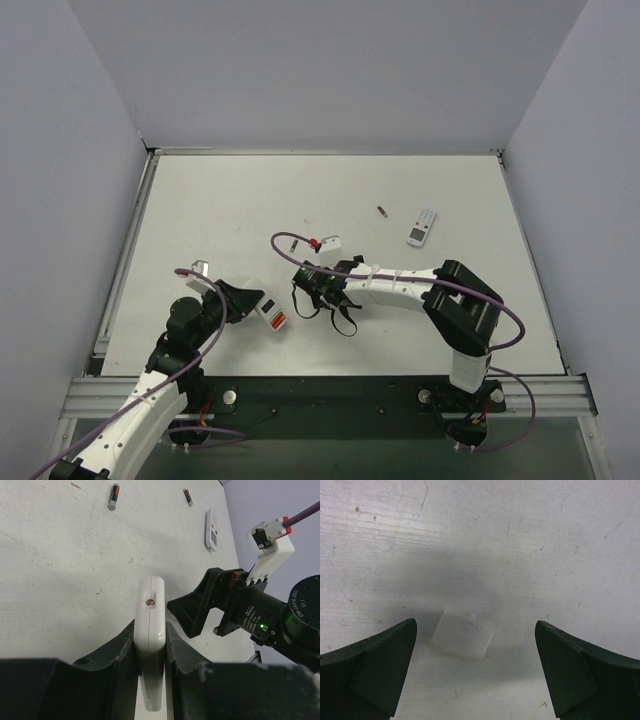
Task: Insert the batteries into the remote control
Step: Move the battery cover to the center of the board.
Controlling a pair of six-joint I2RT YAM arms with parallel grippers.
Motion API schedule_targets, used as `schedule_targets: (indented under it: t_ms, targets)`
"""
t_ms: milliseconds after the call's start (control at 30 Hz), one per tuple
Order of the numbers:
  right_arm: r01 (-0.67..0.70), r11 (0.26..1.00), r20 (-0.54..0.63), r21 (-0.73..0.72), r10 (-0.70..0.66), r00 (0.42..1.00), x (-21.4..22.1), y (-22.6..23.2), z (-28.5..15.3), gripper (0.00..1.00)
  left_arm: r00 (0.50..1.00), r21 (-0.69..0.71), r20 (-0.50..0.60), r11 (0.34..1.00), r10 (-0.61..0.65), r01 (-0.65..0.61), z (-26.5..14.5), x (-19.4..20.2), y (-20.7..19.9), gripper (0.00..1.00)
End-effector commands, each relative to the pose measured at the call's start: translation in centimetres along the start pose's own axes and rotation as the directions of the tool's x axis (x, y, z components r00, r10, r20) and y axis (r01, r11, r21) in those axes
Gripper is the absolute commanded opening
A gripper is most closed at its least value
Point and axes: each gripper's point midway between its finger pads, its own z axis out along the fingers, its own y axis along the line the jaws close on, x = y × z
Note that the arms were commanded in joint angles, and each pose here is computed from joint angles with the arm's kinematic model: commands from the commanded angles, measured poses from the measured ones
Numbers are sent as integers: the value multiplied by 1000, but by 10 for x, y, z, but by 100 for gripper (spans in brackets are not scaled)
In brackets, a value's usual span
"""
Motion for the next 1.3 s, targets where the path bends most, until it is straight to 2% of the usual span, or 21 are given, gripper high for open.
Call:
schedule_targets:
  t_ms: [0,300,633,767,867,1000,1133,1267]
  targets:
    - [54,998,-47,29,-52,998,20,-14,-2,99,998,56,53,998,27,-30,0,-19,-23,0]
    - [85,995,-88,49,-80,993,39,-27,3,99,999,55,44,998,20,-23,2,-19,-24,0]
    - [58,998,-125,-27,-61,990,59,-43,-18,98,998,58,52,998,17,-20,4,-22,-26,0]
    - [32,999,-138,-18,-34,990,65,-59,-15,92,999,62,43,998,11,-13,6,-19,-25,0]
    - [54,990,-116,-131,-70,991,58,-48,-17,91,999,71,35,997,-2,-1,8,-18,-26,0]
    - [99,939,-97,-329,-138,986,56,-25,-25,89,1000,77,26,997,-4,2,9,-16,-27,0]
    - [90,901,-81,-425,-137,987,50,-16,-24,86,999,85,34,996,-4,1,8,-17,-28,0]
    - [104,895,-67,-434,-148,987,45,-15,-18,85,999,81,39,997,-3,0,7,-18,-27,0]
